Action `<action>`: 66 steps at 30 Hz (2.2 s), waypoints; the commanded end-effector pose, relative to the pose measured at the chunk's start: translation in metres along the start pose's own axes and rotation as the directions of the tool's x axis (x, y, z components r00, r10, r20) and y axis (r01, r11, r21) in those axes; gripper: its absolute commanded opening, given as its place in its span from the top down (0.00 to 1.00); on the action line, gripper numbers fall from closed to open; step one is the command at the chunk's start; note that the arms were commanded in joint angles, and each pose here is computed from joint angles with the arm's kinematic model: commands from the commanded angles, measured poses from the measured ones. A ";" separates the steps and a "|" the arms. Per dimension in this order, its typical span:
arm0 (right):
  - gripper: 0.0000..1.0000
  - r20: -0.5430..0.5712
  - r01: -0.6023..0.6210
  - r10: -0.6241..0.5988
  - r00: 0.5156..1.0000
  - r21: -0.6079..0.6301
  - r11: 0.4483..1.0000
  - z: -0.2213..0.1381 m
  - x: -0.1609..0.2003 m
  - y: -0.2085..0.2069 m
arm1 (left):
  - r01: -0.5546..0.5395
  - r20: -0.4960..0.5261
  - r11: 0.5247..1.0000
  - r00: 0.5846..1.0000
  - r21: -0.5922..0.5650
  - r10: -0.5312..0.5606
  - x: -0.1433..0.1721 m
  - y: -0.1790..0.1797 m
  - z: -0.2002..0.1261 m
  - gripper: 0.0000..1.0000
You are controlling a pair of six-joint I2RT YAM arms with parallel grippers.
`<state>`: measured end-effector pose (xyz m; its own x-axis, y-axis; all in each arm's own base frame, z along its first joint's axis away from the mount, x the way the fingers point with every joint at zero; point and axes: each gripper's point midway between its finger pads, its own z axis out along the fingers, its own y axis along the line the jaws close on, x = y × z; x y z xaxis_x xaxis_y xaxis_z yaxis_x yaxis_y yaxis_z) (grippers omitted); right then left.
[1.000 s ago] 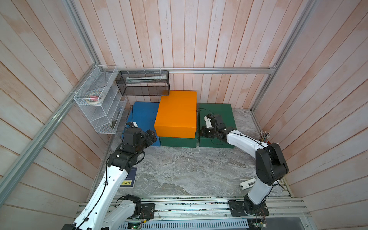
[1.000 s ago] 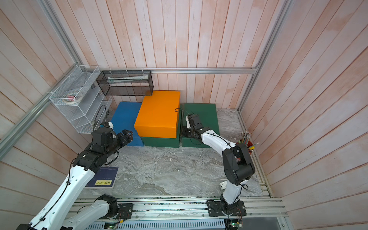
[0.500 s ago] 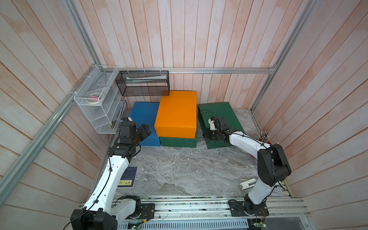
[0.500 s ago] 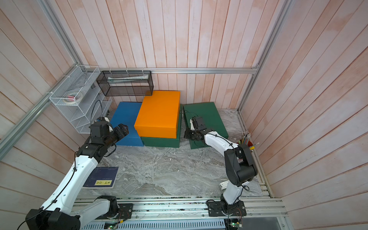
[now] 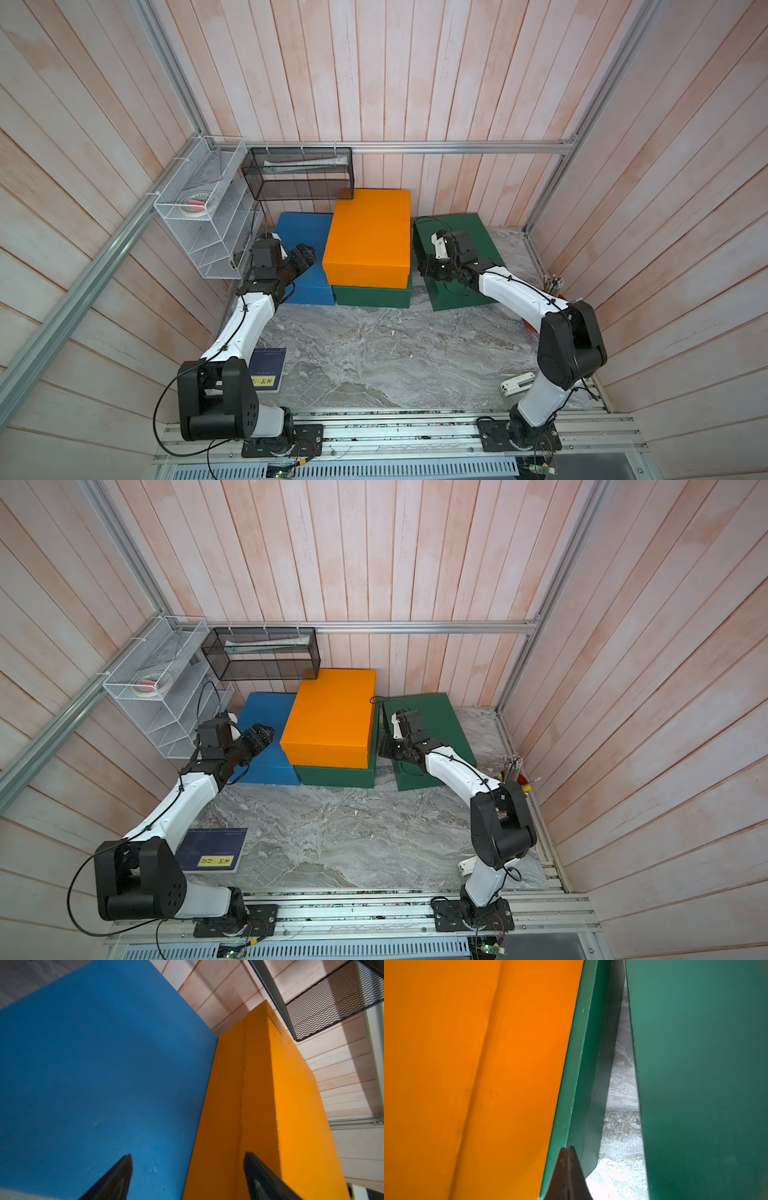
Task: Stack the shoeboxes
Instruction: Adjust the shoebox, then adjust the shoeboxes at the center of the board.
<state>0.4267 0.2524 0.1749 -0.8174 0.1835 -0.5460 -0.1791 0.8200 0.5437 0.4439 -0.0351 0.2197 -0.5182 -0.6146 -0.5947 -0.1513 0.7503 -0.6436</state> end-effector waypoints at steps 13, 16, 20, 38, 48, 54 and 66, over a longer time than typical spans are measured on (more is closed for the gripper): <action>1.00 -0.040 -0.012 0.014 0.999 0.041 0.999 0.021 0.004 -0.011 | 0.021 -0.122 0.984 0.993 0.176 0.000 0.043 -0.042 0.036 0.14; 1.00 -0.049 -0.017 0.018 0.999 0.020 1.000 0.024 0.006 -0.009 | 0.029 -0.123 0.985 0.992 0.170 -0.008 0.046 -0.040 0.036 0.14; 1.00 -0.064 -0.030 0.030 0.997 0.009 1.000 0.025 0.015 -0.009 | 0.047 -0.131 0.987 0.991 0.152 -0.027 0.051 -0.034 0.036 0.16; 1.00 -0.061 -0.027 0.029 0.998 0.022 0.999 0.011 0.029 -0.017 | 0.121 -0.115 0.992 0.986 0.025 -0.118 0.064 -0.008 -0.019 0.73; 1.00 -0.040 -0.023 0.024 0.999 0.018 1.000 0.002 0.023 -0.016 | 0.157 -0.215 0.988 0.965 0.007 -0.151 0.100 -0.006 0.005 0.82; 1.00 -0.035 -0.026 0.027 0.999 0.029 0.999 -0.001 0.022 -0.021 | 0.143 -0.250 0.990 0.958 -0.012 -0.141 0.113 -0.007 0.017 0.89; 1.00 -0.037 -0.033 0.034 0.999 0.036 0.999 0.001 0.020 -0.031 | 0.070 -0.204 0.982 0.973 -0.175 -0.106 0.107 0.015 0.018 0.90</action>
<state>0.4162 0.2334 0.1420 -0.8491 0.1957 -0.4907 -0.1176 0.8355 0.5367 0.4037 -0.1090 0.1423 -0.6738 -0.6328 -0.3816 -0.2771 0.6950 -0.6634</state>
